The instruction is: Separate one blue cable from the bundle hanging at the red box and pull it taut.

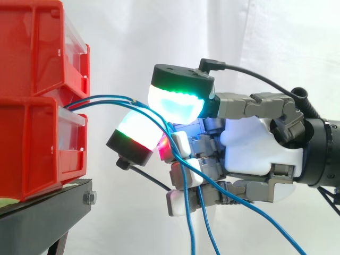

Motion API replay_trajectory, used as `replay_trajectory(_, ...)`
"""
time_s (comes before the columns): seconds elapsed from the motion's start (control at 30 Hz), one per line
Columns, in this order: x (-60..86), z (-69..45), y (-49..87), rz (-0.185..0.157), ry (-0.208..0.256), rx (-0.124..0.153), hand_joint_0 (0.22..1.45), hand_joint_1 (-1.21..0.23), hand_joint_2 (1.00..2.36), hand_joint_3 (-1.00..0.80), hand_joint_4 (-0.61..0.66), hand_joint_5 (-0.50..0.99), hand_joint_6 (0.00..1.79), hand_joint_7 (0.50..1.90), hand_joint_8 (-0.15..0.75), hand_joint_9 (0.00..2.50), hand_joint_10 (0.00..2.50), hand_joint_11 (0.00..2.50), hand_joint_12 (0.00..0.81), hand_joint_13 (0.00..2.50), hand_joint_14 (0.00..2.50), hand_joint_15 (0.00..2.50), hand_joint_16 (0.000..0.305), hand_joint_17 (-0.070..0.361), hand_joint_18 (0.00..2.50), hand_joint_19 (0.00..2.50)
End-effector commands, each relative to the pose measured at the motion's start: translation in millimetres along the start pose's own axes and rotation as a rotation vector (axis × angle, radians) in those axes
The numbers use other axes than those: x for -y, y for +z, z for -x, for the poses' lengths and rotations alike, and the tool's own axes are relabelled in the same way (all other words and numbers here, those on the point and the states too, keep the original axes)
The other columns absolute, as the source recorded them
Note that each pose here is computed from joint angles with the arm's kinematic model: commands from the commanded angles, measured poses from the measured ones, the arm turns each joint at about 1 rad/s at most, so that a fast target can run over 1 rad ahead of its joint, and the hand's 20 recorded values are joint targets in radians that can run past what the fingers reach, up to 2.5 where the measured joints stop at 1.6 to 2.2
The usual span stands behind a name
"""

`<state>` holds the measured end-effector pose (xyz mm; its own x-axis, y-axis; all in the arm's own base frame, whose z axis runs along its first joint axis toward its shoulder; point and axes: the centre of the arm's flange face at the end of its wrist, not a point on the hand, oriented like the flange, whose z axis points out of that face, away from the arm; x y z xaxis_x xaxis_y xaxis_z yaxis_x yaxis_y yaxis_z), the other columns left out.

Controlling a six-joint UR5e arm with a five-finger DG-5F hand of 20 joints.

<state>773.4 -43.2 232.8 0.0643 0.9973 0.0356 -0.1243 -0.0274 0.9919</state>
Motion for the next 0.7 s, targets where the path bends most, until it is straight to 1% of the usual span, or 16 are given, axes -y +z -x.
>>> replay_trajectory(0.0,-6.0,1.0,-3.7,-0.027,-0.017,0.000,0.73,-0.76,1.02,-0.12,0.23,-0.19,0.78,1.00,0.354,1.10,0.02,0.94,0.402,1.20,0.02,0.70,0.041,0.091,0.93,0.57)
replay_trajectory(0.13,-5.7,1.3,-6.4,-0.051,-0.023,-0.003,0.72,-0.79,1.02,-0.18,0.26,-0.21,0.82,0.97,0.358,1.07,0.02,0.96,0.405,1.20,0.02,0.70,0.041,0.092,0.93,0.57)
replay_trajectory(0.17,-9.3,2.2,-7.5,-0.057,-0.028,-0.006,0.72,-0.82,1.02,-0.21,0.26,-0.21,0.83,0.96,0.355,1.07,0.02,0.98,0.405,1.19,0.02,0.71,0.041,0.092,0.94,0.55)
replay_trajectory(0.2,-10.1,2.0,-7.8,-0.058,-0.028,-0.009,0.71,-0.83,1.02,-0.24,0.25,-0.21,0.84,0.97,0.355,1.07,0.02,0.98,0.407,1.20,0.02,0.71,0.041,0.092,0.94,0.56)
replay_trajectory(0.27,-11.5,2.2,-8.9,-0.066,-0.031,-0.009,0.70,-0.84,1.01,-0.37,0.26,-0.21,0.86,0.97,0.361,1.08,0.02,1.00,0.409,1.20,0.02,0.71,0.041,0.093,0.94,0.55)
replay_trajectory(0.3,-10.4,2.4,-9.8,-0.072,-0.032,-0.009,0.70,-0.84,1.01,-0.38,0.26,-0.21,0.86,0.97,0.362,1.09,0.02,1.00,0.409,1.20,0.02,0.71,0.041,0.092,0.94,0.56)
replay_trajectory(0.33,-9.7,3.8,-10.6,-0.079,-0.034,-0.007,0.68,-0.84,1.01,-0.44,0.25,-0.21,0.86,0.98,0.366,1.11,0.02,1.01,0.409,1.20,0.02,0.71,0.041,0.092,0.94,0.56)
replay_trajectory(0.4,-11.3,3.7,-10.5,-0.079,-0.034,-0.007,0.68,-0.82,1.00,-0.50,0.24,-0.19,0.86,1.03,0.369,1.15,0.02,1.00,0.402,1.20,0.02,0.71,0.041,0.092,0.93,0.56)
replay_trajectory(0.47,-14.2,5.0,-11.0,-0.081,-0.037,-0.006,0.65,-0.80,1.00,-0.50,0.23,-0.16,0.84,1.09,0.378,1.21,0.02,0.99,0.401,1.21,0.02,0.72,0.040,0.090,0.93,0.57)
replay_trajectory(0.53,-16.1,5.0,-11.5,-0.082,-0.041,-0.006,0.64,-0.78,1.00,-0.50,0.23,-0.16,0.84,1.08,0.375,1.23,0.02,0.99,0.399,1.22,0.02,0.72,0.040,0.090,0.93,0.58)
replay_trajectory(0.57,-16.0,6.3,-11.7,-0.083,-0.043,-0.004,0.63,-0.74,1.00,-0.50,0.22,-0.15,0.82,1.10,0.372,1.24,0.02,0.98,0.396,1.22,0.02,0.72,0.040,0.089,0.94,0.59)
replay_trajectory(0.63,-26.8,8.7,-12.6,-0.077,-0.045,-0.002,0.64,-0.69,1.00,-0.49,0.20,-0.14,0.82,1.14,0.376,1.26,0.02,0.98,0.396,1.23,0.02,0.71,0.040,0.089,0.94,0.60)
replay_trajectory(0.67,-30.9,9.1,-13.2,-0.077,-0.047,0.001,0.64,-0.68,1.01,-0.44,0.18,-0.14,0.82,1.16,0.377,1.26,0.02,0.99,0.396,1.23,0.02,0.72,0.040,0.090,0.94,0.61)
